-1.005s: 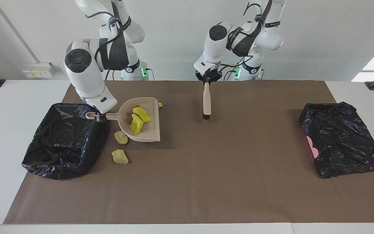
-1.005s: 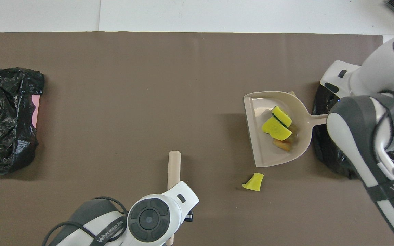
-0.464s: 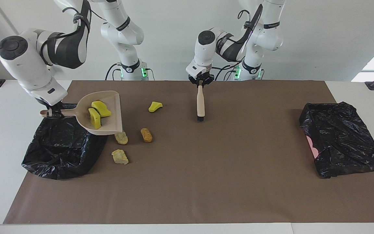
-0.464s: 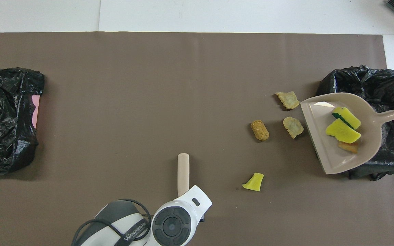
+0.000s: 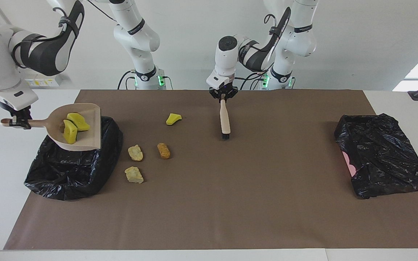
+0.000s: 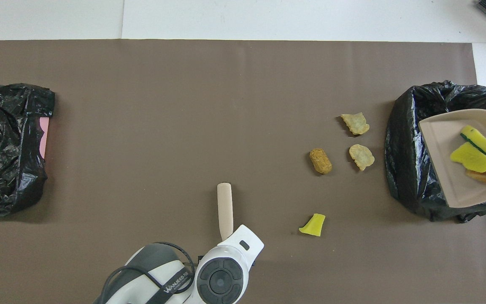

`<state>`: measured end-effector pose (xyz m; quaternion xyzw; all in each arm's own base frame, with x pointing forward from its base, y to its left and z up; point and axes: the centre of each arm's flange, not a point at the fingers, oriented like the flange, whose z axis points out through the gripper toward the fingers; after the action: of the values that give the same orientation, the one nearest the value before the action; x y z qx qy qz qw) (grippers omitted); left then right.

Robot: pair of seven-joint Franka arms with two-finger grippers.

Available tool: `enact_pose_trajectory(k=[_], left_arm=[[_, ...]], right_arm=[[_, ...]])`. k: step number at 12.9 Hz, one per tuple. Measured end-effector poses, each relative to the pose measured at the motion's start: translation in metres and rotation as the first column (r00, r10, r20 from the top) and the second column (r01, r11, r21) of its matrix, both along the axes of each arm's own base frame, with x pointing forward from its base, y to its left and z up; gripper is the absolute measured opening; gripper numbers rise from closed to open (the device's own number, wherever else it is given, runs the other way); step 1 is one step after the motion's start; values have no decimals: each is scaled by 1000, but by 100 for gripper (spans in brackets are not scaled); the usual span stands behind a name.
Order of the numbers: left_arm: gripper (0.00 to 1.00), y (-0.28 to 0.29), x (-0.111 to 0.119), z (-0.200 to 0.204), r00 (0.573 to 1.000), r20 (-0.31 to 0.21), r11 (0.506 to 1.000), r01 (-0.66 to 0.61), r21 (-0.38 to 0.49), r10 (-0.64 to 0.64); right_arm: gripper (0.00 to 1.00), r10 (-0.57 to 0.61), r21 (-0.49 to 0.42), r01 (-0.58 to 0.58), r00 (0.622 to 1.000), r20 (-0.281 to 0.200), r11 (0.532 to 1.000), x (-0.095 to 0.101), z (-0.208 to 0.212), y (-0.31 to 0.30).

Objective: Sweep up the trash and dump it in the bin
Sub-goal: 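Tip the dustpan into the bag while the left gripper sets down the brush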

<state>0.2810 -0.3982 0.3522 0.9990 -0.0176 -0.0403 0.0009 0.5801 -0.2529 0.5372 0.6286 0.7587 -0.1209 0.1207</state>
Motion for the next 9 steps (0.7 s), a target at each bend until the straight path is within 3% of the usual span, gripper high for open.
enact_pose_trajectory(k=[3,9], left_arm=[[26,-4,-6,-1,1000,0,1000,3,2,-3],[26,-10,-3,-19,1000,-5,1000,-17,8,17]], right_arm=[[31,-80,-92,87,994,72,992,-5,7,-30],[31,-92,-305,111,993,76,946,5,14,-13]])
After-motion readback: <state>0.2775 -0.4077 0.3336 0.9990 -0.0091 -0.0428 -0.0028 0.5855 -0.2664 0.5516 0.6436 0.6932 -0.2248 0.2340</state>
